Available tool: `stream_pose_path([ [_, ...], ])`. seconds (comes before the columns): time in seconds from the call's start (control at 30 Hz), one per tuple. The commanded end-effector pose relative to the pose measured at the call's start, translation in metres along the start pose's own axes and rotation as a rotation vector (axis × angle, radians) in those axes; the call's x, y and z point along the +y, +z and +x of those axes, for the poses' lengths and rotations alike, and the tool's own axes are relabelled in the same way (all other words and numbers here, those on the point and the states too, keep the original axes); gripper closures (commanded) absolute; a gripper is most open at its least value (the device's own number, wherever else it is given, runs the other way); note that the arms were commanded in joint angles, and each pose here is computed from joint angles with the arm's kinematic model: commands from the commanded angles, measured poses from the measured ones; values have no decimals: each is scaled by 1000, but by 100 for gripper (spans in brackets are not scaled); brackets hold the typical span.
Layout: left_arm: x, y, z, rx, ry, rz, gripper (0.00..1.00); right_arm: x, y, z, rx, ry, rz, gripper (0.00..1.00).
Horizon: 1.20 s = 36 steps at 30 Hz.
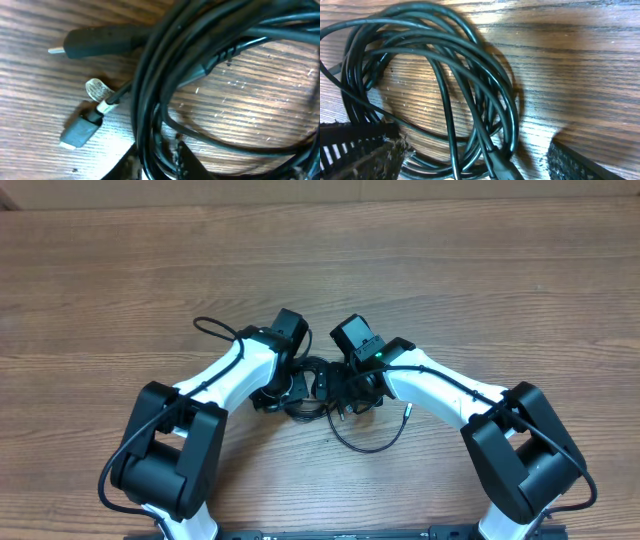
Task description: Untangle cables
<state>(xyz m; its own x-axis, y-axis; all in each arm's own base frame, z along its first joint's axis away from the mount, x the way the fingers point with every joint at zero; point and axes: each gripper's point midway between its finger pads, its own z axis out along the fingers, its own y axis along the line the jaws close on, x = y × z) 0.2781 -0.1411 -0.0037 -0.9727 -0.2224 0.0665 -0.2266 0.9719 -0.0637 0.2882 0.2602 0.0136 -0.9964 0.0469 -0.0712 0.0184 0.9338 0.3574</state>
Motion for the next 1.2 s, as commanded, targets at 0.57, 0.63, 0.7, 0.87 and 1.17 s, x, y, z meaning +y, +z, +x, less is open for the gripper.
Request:
stream_pose_path([
  [0.57,29,15,-8,42,47,-15,0,-69,-18,-78,-281,238,150,0],
  [0.63,29,15,-8,41,47,-15,0,-73,-19,-80,-286,247,156,0],
  [0.7,29,15,-8,41,47,-15,1,-77,-20,-82,-288,258,158,0],
  [0.87,30,15,-8,41,47,-15,1,-76,-20,-82,-284,261,145,0],
  [1.17,29,15,-9,39,47,-14,1,-75,-20,-84,-289,259,140,0],
])
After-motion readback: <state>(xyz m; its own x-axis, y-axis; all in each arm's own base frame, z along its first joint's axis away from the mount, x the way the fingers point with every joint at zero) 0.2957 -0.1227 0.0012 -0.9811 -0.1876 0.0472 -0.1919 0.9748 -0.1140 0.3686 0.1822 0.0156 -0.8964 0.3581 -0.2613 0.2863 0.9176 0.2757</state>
